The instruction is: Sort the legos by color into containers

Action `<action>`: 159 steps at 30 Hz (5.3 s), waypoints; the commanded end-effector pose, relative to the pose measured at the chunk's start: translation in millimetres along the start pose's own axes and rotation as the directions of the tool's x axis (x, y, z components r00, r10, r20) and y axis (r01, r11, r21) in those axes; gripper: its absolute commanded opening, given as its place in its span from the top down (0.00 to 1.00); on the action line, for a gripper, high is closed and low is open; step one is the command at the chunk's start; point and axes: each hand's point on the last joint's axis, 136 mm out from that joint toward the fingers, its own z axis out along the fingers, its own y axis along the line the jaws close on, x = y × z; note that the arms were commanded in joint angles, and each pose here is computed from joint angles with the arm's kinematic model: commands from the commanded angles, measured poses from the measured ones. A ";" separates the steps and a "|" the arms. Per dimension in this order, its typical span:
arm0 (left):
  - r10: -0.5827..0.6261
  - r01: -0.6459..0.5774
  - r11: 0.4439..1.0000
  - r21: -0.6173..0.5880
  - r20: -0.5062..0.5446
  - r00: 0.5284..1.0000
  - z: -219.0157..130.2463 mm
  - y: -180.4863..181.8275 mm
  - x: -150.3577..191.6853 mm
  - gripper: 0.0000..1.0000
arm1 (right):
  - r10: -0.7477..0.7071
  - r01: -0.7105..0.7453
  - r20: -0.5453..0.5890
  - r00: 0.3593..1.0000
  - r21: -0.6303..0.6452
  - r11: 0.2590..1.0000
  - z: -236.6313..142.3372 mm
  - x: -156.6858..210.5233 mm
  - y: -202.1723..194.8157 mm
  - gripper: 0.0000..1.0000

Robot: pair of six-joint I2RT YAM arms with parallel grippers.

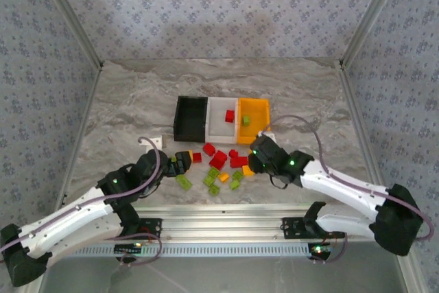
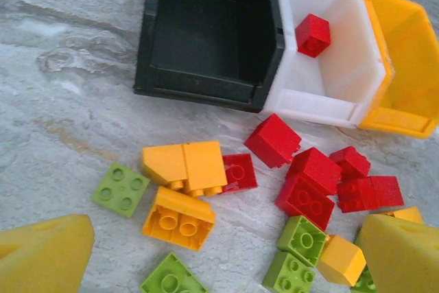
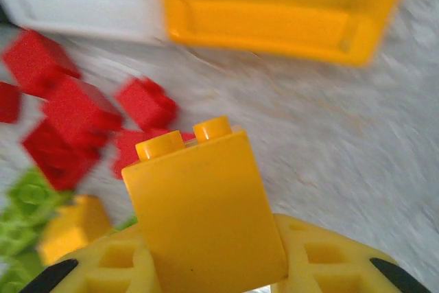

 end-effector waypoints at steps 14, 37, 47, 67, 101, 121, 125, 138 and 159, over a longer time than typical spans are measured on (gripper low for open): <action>-0.087 0.080 0.992 -0.092 -0.066 0.994 -3.5 45.3 37.6 0.01 | -0.211 0.206 -0.004 0.977 -0.216 0.955 109.6 -131.7 182.2 0.66; 0.128 -0.160 0.985 -0.067 -0.340 0.932 51.0 13.8 86.1 0.10 | 0.005 0.025 0.150 0.989 -0.201 0.979 40.4 -115.7 111.3 0.25; 0.081 -0.140 0.985 -0.098 -0.454 0.887 66.1 22.0 123.1 0.09 | 0.026 0.000 0.168 0.985 -0.151 0.989 25.6 -87.0 75.1 0.25; 0.112 -0.189 0.979 -0.075 -0.577 0.809 55.1 27.4 149.7 0.54 | 0.041 -0.017 0.196 0.980 -0.124 0.992 16.6 -82.1 56.5 0.24; 0.383 -0.325 0.916 0.234 -0.269 0.884 199.8 -242.1 -44.3 0.66 | 0.250 -0.260 0.212 0.945 0.021 0.965 -28.2 -7.5 -55.5 0.24; 0.276 -0.222 0.928 0.299 -0.155 0.949 154.3 -261.6 -92.7 0.03 | 0.178 -0.175 0.099 0.979 -0.031 0.984 -4.3 11.7 -28.4 0.23; 0.235 -0.184 0.927 0.327 -0.122 0.964 109.3 -233.7 -84.3 0.01 | 0.132 -0.130 0.060 0.989 -0.039 0.991 7.6 19.9 -17.2 0.23; 0.138 -0.116 0.981 0.158 -0.131 0.982 22.1 -87.6 -1.3 0.01 | 0.063 -0.061 -0.034 0.997 0.053 0.997 51.6 38.2 -9.6 0.26; 0.033 -0.041 0.988 -0.152 -0.052 0.998 -4.8 25.6 13.5 0.00 | -0.015 0.018 0.040 0.999 -0.086 0.996 10.1 -12.7 30.7 0.64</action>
